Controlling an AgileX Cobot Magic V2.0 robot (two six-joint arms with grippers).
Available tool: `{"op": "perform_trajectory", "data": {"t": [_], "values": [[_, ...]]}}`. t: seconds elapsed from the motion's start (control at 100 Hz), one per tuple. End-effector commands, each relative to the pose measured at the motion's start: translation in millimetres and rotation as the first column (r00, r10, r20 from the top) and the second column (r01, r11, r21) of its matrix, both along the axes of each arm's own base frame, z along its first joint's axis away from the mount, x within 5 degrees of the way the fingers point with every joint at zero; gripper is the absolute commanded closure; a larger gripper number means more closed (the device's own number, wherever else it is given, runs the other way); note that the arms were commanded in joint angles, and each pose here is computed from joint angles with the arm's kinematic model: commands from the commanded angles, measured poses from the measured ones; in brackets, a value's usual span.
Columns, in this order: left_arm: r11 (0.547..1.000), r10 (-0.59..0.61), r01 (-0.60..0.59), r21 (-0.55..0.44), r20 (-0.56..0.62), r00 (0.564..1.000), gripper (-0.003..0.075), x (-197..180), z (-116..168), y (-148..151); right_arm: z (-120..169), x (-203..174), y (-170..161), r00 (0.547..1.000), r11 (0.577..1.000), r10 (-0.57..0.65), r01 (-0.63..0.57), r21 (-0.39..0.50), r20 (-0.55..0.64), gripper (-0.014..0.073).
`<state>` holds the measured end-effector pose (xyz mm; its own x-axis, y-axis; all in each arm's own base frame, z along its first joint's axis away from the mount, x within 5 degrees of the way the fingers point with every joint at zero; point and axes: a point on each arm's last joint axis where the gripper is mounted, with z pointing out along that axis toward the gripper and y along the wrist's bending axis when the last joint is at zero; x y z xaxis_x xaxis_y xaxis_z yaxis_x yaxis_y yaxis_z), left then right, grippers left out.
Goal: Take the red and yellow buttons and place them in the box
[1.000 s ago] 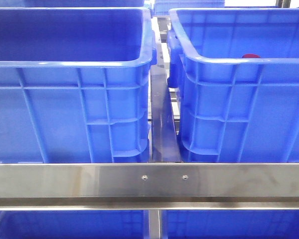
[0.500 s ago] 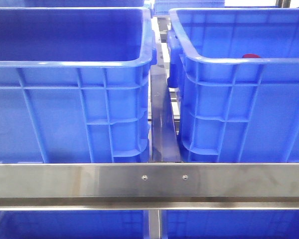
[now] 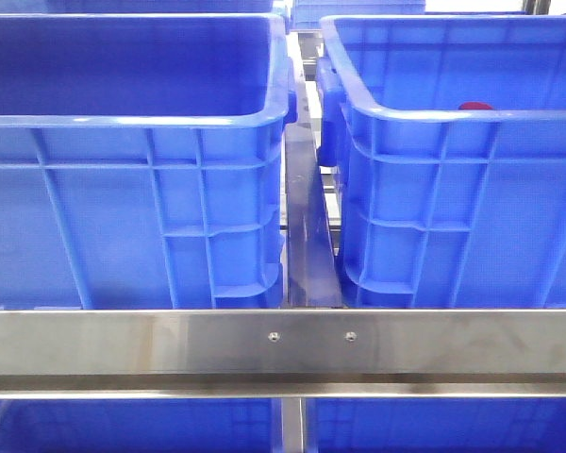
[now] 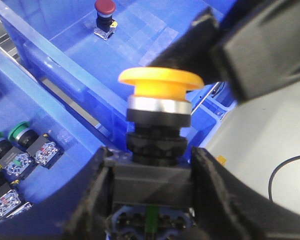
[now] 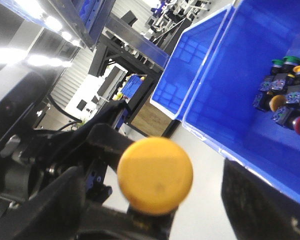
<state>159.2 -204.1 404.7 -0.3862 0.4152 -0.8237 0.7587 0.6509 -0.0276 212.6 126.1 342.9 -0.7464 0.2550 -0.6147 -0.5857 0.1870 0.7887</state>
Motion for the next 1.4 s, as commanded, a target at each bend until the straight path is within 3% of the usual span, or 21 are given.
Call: {"op": "perform_trajectory", "data": {"t": [0.0, 0.18, 0.44, 0.54, 0.68, 0.75, 0.82, 0.97, 1.04, 1.39], "values": [[0.994, -0.007, 0.015, -0.110, 0.072, 0.997, 0.0739, -5.9, 23.6, 3.2, 27.1, 3.8, 1.7, 1.000, 0.987, -0.008, 0.004, 0.158, 0.026, 0.0018], [0.993, -0.007, 0.015, -0.113, 0.075, 0.997, 0.0739, -5.8, 24.0, 3.1, 29.2, 9.7, 6.2, 0.999, 0.987, 0.015, -0.019, 0.161, 0.031, 0.0067], [0.993, -0.007, 0.015, -0.113, 0.075, 0.997, 0.0739, -5.8, 24.0, 3.1, 28.7, 8.5, 7.5, 0.998, 0.984, 0.050, -0.055, 0.168, 0.036, 0.0386], [0.993, -0.007, 0.015, -0.113, 0.075, 0.997, 0.0739, -5.8, 24.0, 3.1, 28.8, 8.2, 7.5, 0.998, 0.984, 0.053, -0.059, 0.169, 0.037, 0.0459], [0.993, -0.007, 0.015, -0.113, 0.075, 0.997, 0.0734, -5.8, 24.0, 3.1, 28.8, 8.2, 7.5, 0.998, 0.984, 0.053, -0.059, 0.169, 0.037, 0.0464], [0.993, -0.007, 0.015, -0.113, 0.075, 0.997, 0.0688, -5.8, 24.0, 3.1, 28.9, 8.0, 7.5, 0.998, 0.984, 0.055, -0.061, 0.170, 0.038, 0.0464], [0.993, -0.007, 0.015, -0.113, 0.075, 0.997, 0.0596, -5.8, 24.0, 3.1, 29.0, 7.8, 7.6, 0.998, 0.983, 0.057, -0.063, 0.171, 0.038, 0.0464], [0.994, -0.007, 0.015, -0.111, 0.074, 0.997, 0.0326, -5.8, 23.8, 3.1, 29.2, 7.3, 7.7, 0.997, 0.983, 0.063, -0.069, 0.173, 0.040, 0.0464], [0.994, -0.007, 0.015, -0.106, 0.070, 0.998, 0.0263, -6.0, 23.3, 3.3, 29.3, 7.5, 7.2, 0.997, 0.982, 0.061, -0.067, 0.174, 0.040, 0.0464], [0.994, -0.005, 0.014, -0.112, 0.079, 0.997, 0.0258, -11.6, 29.0, 11.4, 27.7, 12.1, 6.0, 0.997, 0.990, 0.004, -0.014, 0.143, 0.075, 0.0464]]}}
